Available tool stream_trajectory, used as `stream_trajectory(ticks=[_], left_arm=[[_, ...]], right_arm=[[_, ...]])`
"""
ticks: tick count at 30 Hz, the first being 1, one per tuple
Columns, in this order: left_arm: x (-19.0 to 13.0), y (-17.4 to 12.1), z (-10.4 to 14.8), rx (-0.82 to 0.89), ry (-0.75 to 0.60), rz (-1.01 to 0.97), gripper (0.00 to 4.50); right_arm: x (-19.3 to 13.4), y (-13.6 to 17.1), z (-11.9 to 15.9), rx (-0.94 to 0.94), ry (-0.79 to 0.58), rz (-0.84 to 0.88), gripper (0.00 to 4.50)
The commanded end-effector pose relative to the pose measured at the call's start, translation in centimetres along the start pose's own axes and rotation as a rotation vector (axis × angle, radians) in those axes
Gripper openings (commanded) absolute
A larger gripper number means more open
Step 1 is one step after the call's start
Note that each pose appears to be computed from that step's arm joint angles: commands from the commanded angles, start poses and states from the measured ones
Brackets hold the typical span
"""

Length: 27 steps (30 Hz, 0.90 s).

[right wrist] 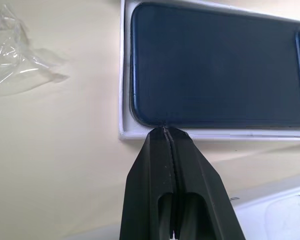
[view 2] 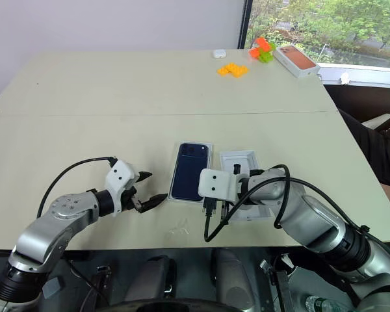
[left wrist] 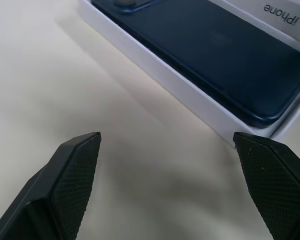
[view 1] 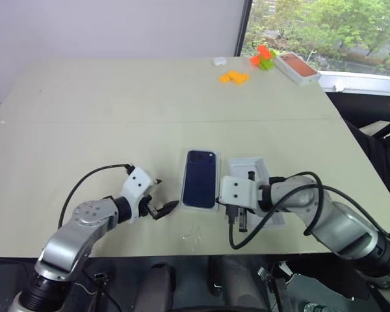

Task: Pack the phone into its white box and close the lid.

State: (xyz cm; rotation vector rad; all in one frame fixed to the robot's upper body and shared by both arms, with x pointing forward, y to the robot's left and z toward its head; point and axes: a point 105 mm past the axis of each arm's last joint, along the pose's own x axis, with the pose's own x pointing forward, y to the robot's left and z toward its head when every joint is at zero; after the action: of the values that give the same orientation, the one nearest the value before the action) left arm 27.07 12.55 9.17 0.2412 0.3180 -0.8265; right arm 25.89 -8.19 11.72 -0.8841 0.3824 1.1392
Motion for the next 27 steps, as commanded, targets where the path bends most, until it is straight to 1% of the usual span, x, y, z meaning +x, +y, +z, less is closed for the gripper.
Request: stream_trajectory(ticks=[1, 15, 19, 22, 27], left_arm=[[0.2, -0.3, 0.8, 0.027, -0.029, -0.011, 4.47], [0.3, -0.6, 0.7, 0.024, -0.033, -0.014, 4.47], [0.2, -0.4, 0.8, 0.014, -0.04, 0.0, 4.47], [0.1, 0.0, 1.0, -0.008, -0.054, 0.017, 4.47], [0.1, 0.3, 1.1, -0.011, -0.058, 0.026, 4.47]], right_arm=[[0.1, 0.0, 0.6, -0.028, -0.016, -0.006, 0.0], [0.4, 0.3, 0.9, -0.037, -0.027, 0.007, 0.0], [-1.1, -1.1, 1.1, -0.048, -0.034, -0.038, 0.0], [-1.8, -1.6, 1.5, -0.055, -0.055, -0.051, 0.0], [-2.1, -2.0, 1.9, -0.059, -0.075, -0.063, 0.0]])
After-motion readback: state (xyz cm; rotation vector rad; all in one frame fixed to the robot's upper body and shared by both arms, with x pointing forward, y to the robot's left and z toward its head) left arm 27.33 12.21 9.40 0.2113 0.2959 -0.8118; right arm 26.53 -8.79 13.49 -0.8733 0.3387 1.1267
